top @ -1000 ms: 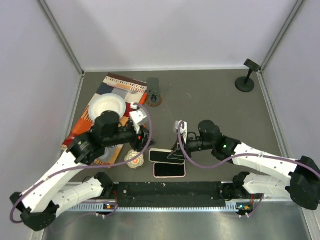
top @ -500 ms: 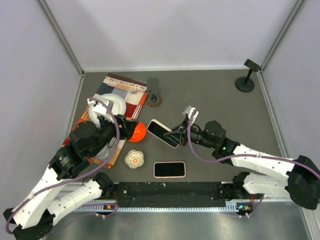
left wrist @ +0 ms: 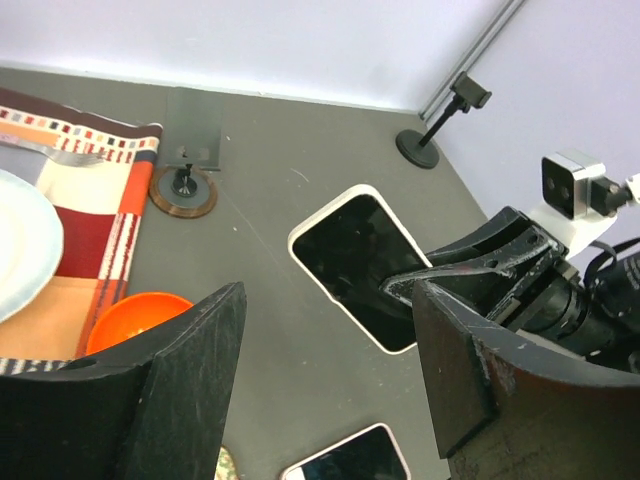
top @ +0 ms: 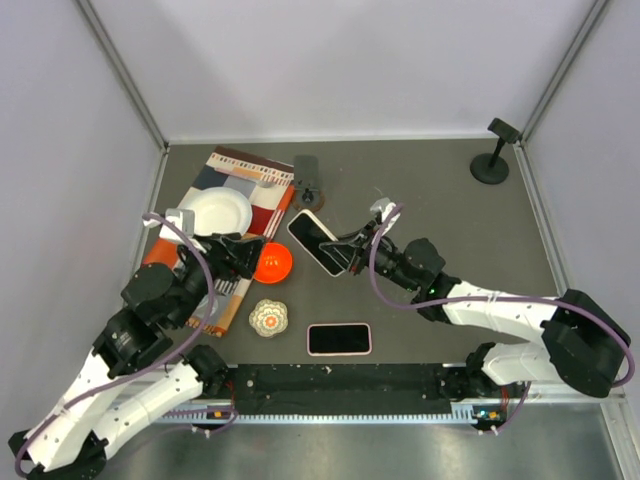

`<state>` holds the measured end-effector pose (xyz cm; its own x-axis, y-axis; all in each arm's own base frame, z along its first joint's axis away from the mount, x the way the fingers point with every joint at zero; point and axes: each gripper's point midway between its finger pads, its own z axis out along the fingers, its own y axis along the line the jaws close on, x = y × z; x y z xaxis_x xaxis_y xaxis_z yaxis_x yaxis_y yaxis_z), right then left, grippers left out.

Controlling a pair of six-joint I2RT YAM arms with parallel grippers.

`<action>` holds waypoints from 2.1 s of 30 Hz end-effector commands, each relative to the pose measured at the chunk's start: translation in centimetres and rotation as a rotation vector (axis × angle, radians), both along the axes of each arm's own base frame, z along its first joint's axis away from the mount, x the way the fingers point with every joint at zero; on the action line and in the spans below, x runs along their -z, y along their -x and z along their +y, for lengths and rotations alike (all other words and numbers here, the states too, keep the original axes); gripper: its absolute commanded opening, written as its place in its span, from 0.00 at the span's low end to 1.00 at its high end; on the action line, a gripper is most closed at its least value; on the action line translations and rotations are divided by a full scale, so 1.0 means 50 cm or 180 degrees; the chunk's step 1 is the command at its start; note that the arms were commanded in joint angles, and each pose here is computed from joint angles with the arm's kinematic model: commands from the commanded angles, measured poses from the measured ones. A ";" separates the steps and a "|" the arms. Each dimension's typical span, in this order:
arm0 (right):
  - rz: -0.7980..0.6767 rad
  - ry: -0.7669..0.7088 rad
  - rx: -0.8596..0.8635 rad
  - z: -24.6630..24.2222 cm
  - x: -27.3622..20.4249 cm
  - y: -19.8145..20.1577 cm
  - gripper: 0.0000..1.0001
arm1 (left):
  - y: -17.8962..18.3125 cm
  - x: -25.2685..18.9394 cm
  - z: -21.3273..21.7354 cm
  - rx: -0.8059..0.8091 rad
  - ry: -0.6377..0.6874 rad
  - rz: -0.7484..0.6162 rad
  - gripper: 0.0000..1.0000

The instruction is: Place the phone on the phone stand

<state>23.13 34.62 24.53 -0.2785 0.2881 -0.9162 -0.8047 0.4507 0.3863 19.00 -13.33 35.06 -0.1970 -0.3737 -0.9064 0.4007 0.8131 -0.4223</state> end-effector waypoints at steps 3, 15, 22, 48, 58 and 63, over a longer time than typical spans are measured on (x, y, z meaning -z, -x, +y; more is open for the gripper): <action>-0.0556 -0.0487 0.0235 -0.027 -0.103 -0.013 0.00 | -0.016 -0.038 -0.031 -0.0016 0.0448 0.0311 0.68; -0.0890 -0.0560 0.0228 -0.057 -0.103 0.013 0.00 | -0.064 -0.005 -0.143 0.0276 0.0690 0.0764 0.85; -0.1099 -0.0347 -0.0078 -0.049 -0.095 0.050 0.00 | -0.038 -0.050 -0.202 0.1042 0.0073 0.0272 0.77; -0.1151 -0.0603 -0.2009 -0.096 -0.158 0.230 0.00 | 0.119 -0.018 -0.224 0.2935 -0.0722 -0.0096 0.74; -0.1207 -0.0610 -0.1968 -0.100 -0.163 0.232 0.00 | 0.151 0.023 -0.245 0.3476 -0.0671 0.0221 0.50; -0.1202 -0.0611 -0.1969 -0.099 -0.160 0.230 0.00 | 0.146 0.027 -0.251 0.3509 -0.0672 0.0262 0.40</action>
